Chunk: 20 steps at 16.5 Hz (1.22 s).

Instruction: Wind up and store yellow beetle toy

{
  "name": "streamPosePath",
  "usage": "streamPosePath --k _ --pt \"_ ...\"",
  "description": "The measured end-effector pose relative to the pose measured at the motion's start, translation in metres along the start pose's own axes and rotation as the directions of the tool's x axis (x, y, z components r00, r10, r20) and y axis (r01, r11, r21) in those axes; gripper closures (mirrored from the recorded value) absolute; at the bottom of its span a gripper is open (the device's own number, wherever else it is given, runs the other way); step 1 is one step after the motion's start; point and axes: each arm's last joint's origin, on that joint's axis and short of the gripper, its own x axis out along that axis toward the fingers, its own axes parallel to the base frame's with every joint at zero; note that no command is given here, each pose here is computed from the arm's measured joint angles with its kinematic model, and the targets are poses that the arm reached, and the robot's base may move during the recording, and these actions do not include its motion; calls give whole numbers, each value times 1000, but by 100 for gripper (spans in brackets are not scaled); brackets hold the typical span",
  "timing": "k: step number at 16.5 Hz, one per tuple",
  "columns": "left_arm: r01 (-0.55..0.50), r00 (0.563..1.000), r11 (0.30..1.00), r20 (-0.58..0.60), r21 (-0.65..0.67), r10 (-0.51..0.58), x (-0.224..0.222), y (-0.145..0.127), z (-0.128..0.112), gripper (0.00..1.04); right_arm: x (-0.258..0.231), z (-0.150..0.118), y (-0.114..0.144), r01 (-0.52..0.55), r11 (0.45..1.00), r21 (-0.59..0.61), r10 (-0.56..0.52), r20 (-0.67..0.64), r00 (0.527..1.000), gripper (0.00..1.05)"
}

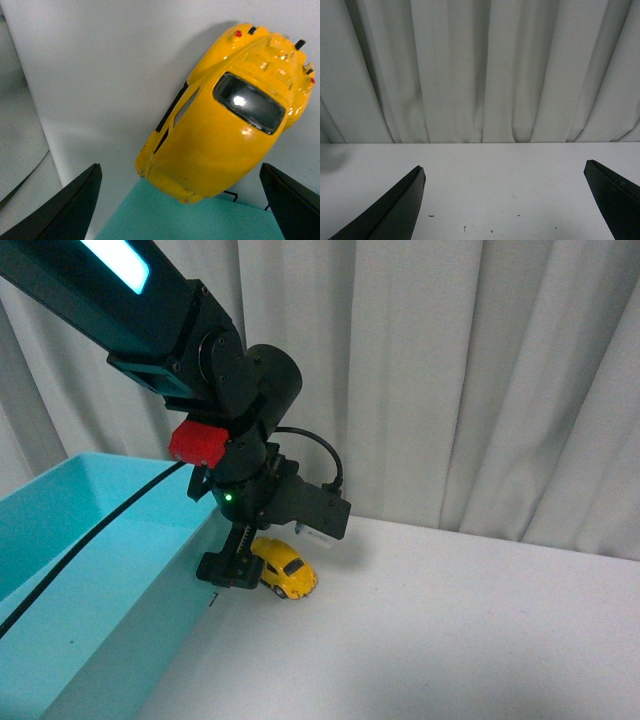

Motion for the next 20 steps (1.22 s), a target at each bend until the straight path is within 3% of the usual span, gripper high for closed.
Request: streamPosePath --k 2,3,4,6,9,12,15,17,18,19,20 --pt "12 999 999 32 49 -14 2 -4 2 28 0 0 0 0 1000 0 0 0 1000 7" --pt "19 999 997 44 80 -23 3 -6 4 24 0 0 0 0 1000 0 0 0 1000 7" --pt "23 998 992 59 120 -30 3 -8 8 26 0 0 0 0 1000 0 0 0 1000 7" --pt "24 996 983 76 182 -39 4 -10 14 47 0 0 0 0 1000 0 0 0 1000 7" --pt "25 995 969 90 245 -48 1 -10 20 65 0 0 0 0 1000 0 0 0 1000 7" --pt "20 992 953 116 303 -57 -2 -10 24 66 0 0 0 0 1000 0 0 0 1000 7" --pt "-10 960 927 264 376 -97 -27 -11 46 66 0 0 0 0 1000 0 0 0 1000 7" --pt "-131 899 918 435 375 -49 -73 2 55 67 0 0 0 0 1000 0 0 0 1000 7" --pt "-219 847 913 532 345 2 -99 12 52 67 0 0 0 0 1000 0 0 0 1000 7" --pt "-307 767 913 637 268 71 -132 23 39 67 0 0 0 0 1000 0 0 0 1000 7" --pt "-337 707 925 697 178 123 -155 29 20 67 0 0 0 0 1000 0 0 0 1000 7"
